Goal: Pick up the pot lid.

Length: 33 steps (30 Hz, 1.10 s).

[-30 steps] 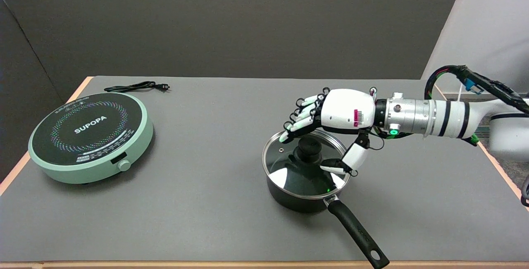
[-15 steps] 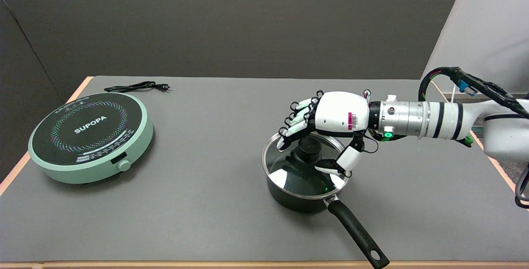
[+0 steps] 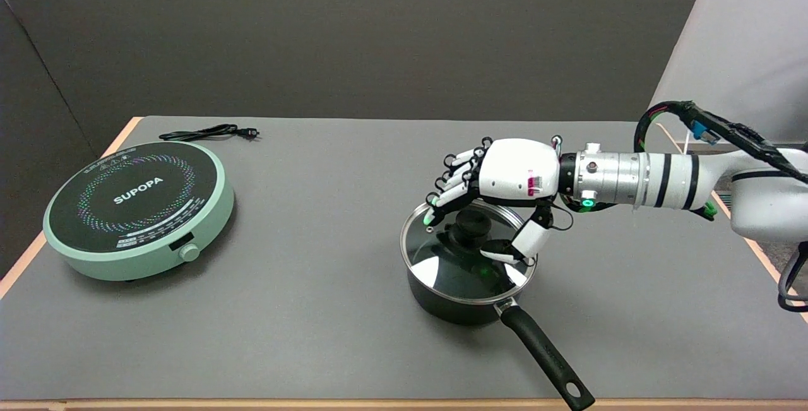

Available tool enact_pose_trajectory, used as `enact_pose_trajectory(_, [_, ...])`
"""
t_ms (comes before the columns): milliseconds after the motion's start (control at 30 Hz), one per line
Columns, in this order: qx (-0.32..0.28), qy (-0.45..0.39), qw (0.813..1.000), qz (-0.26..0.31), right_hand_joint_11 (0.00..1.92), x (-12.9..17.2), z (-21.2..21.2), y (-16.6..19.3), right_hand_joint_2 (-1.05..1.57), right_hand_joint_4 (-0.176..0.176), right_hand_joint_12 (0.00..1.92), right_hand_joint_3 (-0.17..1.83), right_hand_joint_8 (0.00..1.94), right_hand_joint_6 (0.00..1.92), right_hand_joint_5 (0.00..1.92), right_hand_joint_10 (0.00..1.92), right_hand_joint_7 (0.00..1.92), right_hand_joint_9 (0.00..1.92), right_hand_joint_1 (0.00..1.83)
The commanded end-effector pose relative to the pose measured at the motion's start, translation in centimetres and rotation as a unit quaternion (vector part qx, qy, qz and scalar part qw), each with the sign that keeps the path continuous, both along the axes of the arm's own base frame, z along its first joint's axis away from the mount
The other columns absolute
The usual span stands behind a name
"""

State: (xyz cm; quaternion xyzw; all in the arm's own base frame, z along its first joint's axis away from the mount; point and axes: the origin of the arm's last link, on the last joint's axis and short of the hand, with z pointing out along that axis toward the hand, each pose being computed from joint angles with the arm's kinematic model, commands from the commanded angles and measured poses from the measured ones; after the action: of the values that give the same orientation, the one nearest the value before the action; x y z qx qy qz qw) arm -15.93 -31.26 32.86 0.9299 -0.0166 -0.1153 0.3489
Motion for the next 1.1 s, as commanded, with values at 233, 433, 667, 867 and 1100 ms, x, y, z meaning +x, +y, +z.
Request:
enact_pose_trajectory(233, [-0.022, 0.022, 1.0, 0.004, 0.41, -0.9, 1.9, -1.2, 0.61, 0.166, 0.66, 0.94, 0.2, 0.38, 0.58, 0.39, 0.65, 0.67, 0.91])
enact_pose_trajectory(433, [-0.023, 0.024, 0.999, 0.001, 0.41, -1.1, 2.1, -1.2, 0.63, 0.167, 0.64, 0.91, 0.22, 0.37, 0.58, 0.38, 0.64, 0.67, 0.9])
enact_pose_trajectory(667, [-0.025, 0.025, 0.999, -0.004, 0.41, -1.4, 2.2, -1.1, 0.62, 0.166, 0.65, 0.94, 0.2, 0.39, 0.58, 0.39, 0.66, 0.67, 0.91])
enact_pose_trajectory(867, [-0.022, 0.022, 0.999, -0.009, 0.41, -1.6, 1.9, -0.9, 0.62, 0.162, 0.65, 0.93, 0.2, 0.4, 0.58, 0.39, 0.66, 0.67, 0.91])
enact_pose_trajectory(1100, [-0.021, 0.018, 1.0, -0.007, 0.41, -1.4, 1.8, -0.9, 0.62, 0.166, 0.65, 0.92, 0.21, 0.41, 0.58, 0.41, 0.67, 0.68, 0.91])
